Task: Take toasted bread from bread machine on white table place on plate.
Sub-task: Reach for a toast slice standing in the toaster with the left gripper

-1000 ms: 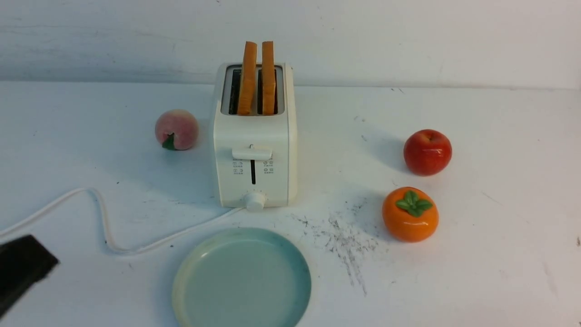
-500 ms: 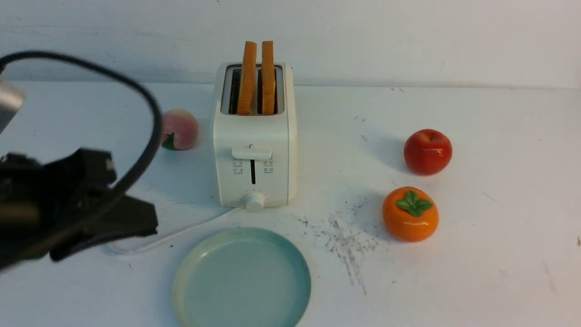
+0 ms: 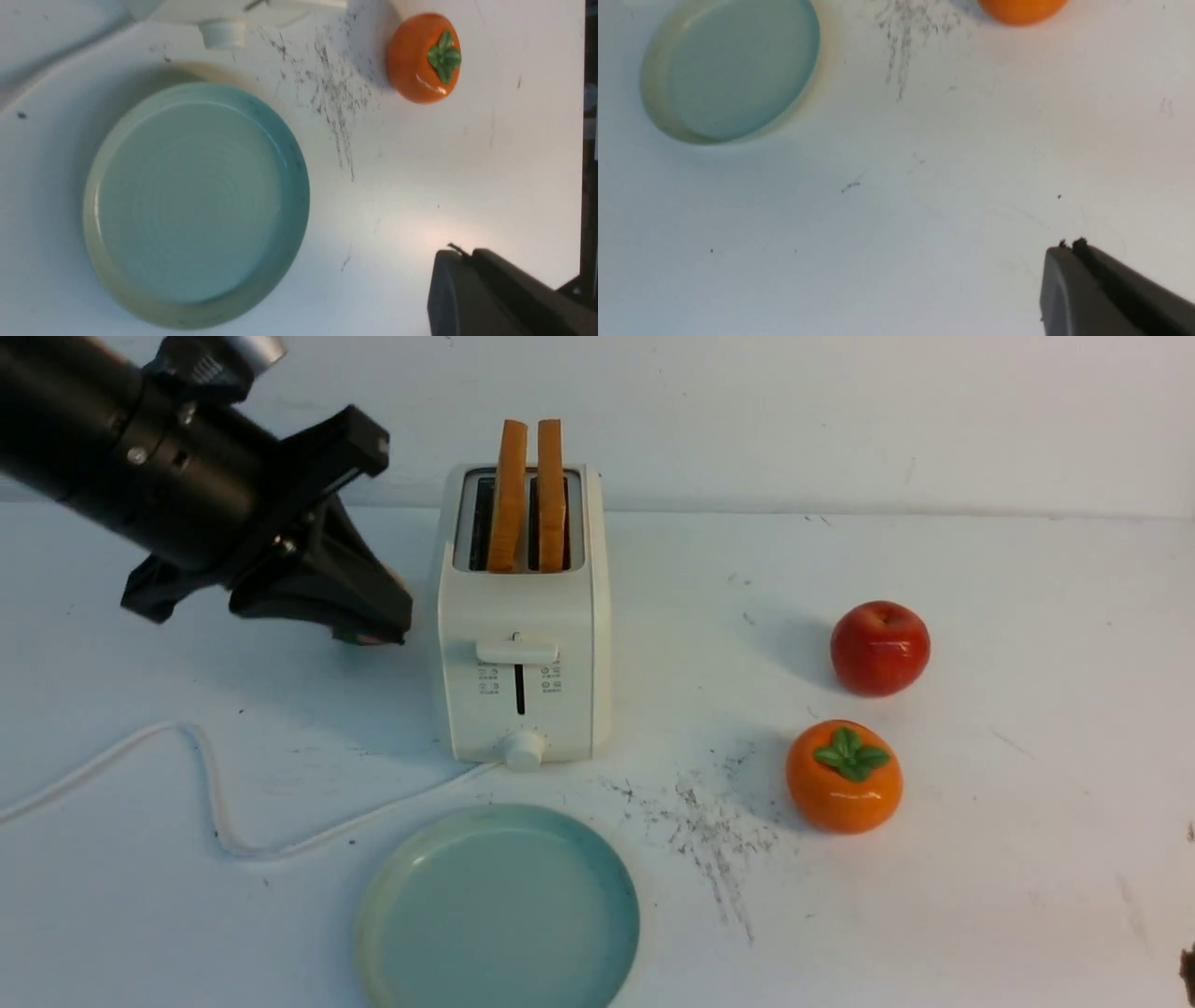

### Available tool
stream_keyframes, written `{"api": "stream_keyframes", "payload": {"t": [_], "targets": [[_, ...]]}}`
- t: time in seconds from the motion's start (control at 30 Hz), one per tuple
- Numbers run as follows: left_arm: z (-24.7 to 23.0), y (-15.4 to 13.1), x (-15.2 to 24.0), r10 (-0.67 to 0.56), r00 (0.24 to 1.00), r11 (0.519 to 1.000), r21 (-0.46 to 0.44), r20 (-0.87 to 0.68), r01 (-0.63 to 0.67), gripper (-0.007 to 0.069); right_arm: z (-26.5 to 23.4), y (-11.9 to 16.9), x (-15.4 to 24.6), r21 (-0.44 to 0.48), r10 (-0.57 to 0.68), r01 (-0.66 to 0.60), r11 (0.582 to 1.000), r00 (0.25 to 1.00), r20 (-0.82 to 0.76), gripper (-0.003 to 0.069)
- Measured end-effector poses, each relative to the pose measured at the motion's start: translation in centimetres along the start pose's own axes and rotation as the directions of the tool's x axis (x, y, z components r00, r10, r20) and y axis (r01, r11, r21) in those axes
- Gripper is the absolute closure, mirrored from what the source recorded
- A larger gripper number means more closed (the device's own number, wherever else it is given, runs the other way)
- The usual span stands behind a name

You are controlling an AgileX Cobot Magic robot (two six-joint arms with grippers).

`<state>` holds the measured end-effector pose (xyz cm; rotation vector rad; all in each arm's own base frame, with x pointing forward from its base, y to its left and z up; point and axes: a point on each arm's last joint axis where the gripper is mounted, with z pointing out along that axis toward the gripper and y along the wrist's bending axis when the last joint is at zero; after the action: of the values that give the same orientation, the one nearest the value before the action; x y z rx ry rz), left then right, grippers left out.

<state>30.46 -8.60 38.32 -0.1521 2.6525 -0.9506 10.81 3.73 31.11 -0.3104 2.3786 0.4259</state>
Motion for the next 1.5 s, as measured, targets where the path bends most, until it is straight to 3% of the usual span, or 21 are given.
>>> {"api": "stream_keyframes", "payload": {"t": [0.27,0.43,0.53,0.9,1.13,1.23,1.5], "targets": [[1.9,-0.5,-5.5,-0.074,0.996,0.997,-0.015,0.043,0.074,0.0463,0.8,-0.3,-0.2,-0.003,0.022,-0.023,1.0,0.999,-0.041,0.0656],[5.0,-1.3,-9.0,-0.027,0.998,1.0,-0.014,0.058,0.028,0.0319,0.8,-0.4,-0.3,-0.001,0.022,-0.023,1.0,0.999,-0.035,0.0655],[5.7,-2.0,-10.7,-0.007,0.995,1.0,-0.012,0.099,0.009,0.0279,0.8,-0.4,-0.3,0.0,0.022,-0.022,1.0,0.999,-0.031,0.0651],[8.2,-0.8,-13.1,0.026,0.986,0.988,-0.154,0.162,-0.001,0.0263,0.8,-0.4,-0.5,0.006,0.024,-0.024,1.0,1.0,-0.015,0.0645],[10.5,-3.3,-11.3,0.157,0.979,0.956,-0.268,0.133,-0.117,0.0263,1.0,-0.5,-0.6,0.008,0.026,-0.026,1.0,1.0,-0.013,0.0645],[11.4,-4.5,-10.4,0.244,0.961,0.918,-0.35,0.128,-0.186,0.0263,1.0,-0.5,-0.6,0.009,0.027,-0.027,1.0,1.0,-0.014,0.0644],[11.8,-5.2,-10.1,0.322,0.934,0.875,-0.424,0.152,-0.233,0.0263,1.0,-0.5,-0.7,0.009,0.027,-0.027,1.0,1.0,-0.013,0.0636]]}}
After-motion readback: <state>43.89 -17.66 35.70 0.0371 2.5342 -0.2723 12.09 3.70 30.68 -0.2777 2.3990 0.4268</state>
